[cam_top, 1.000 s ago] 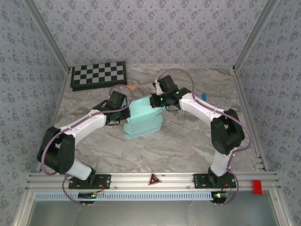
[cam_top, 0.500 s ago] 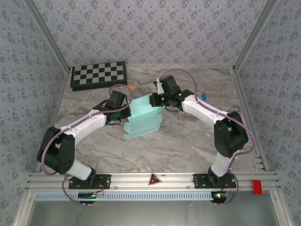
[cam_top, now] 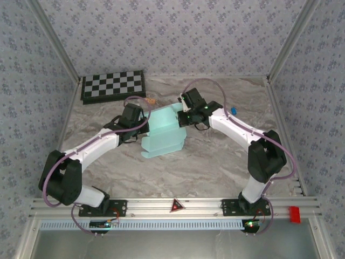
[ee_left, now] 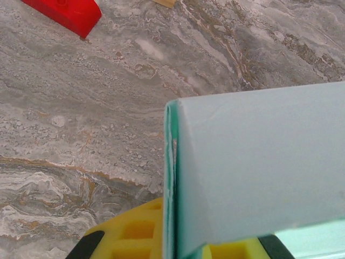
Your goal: Fold the paper box
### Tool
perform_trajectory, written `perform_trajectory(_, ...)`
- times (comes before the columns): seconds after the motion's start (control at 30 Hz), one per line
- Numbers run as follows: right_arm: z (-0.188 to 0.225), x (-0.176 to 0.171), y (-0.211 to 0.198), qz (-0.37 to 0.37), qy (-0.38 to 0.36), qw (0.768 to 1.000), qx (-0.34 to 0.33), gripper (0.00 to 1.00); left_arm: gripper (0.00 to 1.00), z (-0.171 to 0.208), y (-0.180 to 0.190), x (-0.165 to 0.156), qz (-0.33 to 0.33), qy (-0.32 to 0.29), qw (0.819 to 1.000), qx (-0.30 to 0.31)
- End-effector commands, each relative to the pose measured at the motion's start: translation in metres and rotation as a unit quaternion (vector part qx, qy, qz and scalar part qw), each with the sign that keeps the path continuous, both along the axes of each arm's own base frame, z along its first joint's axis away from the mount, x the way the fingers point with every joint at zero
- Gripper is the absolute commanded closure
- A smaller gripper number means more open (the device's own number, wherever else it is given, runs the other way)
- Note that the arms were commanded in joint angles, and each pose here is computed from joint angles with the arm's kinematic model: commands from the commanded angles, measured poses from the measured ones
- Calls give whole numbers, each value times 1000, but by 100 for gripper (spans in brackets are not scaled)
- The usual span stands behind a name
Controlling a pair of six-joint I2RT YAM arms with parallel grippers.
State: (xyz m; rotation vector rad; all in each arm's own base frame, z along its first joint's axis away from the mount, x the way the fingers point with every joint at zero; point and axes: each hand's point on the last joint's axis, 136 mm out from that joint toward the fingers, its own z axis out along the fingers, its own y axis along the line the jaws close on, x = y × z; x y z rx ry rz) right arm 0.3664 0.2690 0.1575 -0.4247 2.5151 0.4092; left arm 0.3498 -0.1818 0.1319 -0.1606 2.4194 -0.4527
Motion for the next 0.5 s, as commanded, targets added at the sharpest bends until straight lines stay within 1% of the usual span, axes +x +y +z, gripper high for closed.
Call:
perform_trajectory(0.0,6,-4,-15,-12,-17,999,-42,100,100,9,-2,4,-5,-23,1000,1)
perform_trajectory(0.2,10,-5,-11,-9,-31,998,-49,100,100,7,0,4,-4,-22,1000,8)
perform_trajectory(0.4,17,0,-22,-36,-55,994,-84,100,100,3,2,5,-3,-19,1000,17)
perform_trajectory(0.47,11,-5,-29,-40,-40,993,-101,100,100,2,2,5,-3,-16,1000,18)
